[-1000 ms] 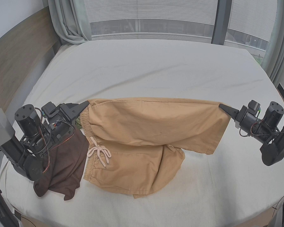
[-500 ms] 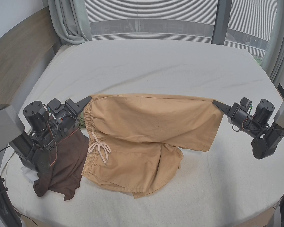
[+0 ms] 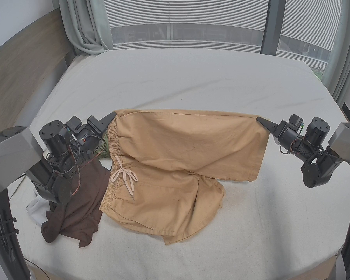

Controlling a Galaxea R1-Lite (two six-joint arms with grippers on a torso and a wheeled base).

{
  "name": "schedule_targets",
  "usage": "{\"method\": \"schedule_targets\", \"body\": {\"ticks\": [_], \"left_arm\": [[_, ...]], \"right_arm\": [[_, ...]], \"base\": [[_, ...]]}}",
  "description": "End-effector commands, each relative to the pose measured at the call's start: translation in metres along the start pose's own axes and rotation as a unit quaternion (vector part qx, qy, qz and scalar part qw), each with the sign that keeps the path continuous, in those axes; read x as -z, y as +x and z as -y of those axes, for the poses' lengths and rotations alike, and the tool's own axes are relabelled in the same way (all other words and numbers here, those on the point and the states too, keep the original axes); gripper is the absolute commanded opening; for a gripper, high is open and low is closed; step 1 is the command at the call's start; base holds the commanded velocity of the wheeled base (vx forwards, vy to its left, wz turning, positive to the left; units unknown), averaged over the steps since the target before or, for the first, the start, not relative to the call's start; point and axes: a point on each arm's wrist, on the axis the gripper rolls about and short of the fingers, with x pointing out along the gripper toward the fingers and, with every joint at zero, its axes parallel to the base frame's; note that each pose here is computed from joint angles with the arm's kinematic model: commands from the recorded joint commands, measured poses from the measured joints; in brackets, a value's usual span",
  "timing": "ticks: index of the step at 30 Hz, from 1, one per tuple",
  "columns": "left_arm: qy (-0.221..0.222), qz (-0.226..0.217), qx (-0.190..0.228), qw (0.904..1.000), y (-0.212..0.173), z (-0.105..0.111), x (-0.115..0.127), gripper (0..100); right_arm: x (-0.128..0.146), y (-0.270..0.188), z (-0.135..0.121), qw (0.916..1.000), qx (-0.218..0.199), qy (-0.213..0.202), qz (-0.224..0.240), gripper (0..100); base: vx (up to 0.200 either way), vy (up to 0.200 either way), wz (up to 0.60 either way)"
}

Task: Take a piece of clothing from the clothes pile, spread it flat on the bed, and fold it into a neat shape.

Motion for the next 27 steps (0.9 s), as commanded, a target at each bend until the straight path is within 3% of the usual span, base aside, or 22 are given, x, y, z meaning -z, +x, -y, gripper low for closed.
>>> {"method": "schedule_targets", "body": {"ticks": [1, 15, 27], "left_arm": [[-0.002, 0.001, -0.009, 1.0, 0.008, -0.017, 0.003, 0], [-0.023, 0.02, -0.013, 0.9995, 0.024, -0.048, 0.0, 0], [-0.02, 0.025, -0.004, 0.9995, 0.033, -0.054, 0.001, 0]], "right_arm": [[0.003, 0.01, 0.014, 1.0, -0.002, -0.002, 0.001, 0], [0.007, 0.025, 0.037, 1.0, -0.002, -0.003, 0.003, 0], [0.006, 0.035, 0.046, 0.9999, -0.005, -0.007, 0.006, 0]], "base": [[0.0, 0.0, 0.0], [0.0, 0.0, 0.0], [0.0, 0.0, 0.0]]}}
